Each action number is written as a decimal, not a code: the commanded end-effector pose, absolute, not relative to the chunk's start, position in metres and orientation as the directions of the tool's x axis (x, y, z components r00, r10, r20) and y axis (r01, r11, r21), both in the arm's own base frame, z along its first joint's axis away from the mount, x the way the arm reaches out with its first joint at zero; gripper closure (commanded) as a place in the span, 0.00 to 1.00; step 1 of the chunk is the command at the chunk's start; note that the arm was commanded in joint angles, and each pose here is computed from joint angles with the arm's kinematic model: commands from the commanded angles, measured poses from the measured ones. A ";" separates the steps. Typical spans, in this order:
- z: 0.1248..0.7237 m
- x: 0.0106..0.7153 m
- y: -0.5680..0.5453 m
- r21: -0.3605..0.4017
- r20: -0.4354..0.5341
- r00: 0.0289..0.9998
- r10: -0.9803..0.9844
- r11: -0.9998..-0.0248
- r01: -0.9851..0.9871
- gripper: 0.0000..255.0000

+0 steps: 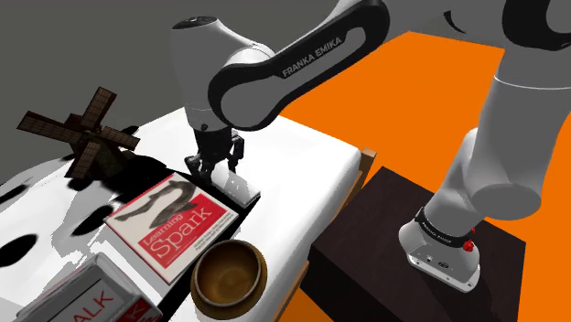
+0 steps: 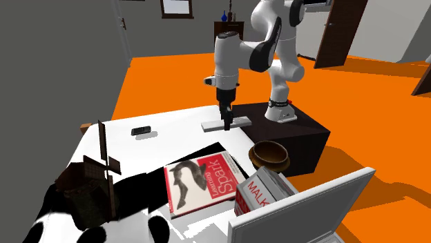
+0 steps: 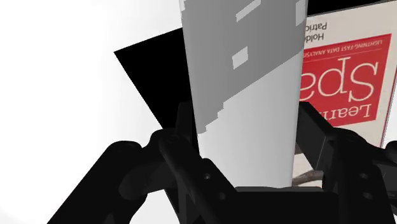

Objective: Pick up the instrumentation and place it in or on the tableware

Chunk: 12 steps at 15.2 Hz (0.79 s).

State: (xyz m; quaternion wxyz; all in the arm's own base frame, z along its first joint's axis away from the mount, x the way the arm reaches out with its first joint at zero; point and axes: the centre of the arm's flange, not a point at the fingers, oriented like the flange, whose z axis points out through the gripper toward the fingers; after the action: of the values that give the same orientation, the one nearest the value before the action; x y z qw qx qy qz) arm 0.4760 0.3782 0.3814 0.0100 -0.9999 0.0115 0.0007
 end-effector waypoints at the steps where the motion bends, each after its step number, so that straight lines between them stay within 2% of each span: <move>1: 0.383 0.454 0.394 -0.020 -0.001 1.000 -0.024 -1.000 -0.024 1.00; 12: 0.383 0.335 0.477 -0.020 -0.001 1.000 -0.024 -1.000 -0.024 1.00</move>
State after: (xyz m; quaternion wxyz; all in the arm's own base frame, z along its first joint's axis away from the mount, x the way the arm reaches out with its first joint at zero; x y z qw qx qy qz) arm 0.3482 0.4701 0.3845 0.0100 -0.9999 0.0114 0.0007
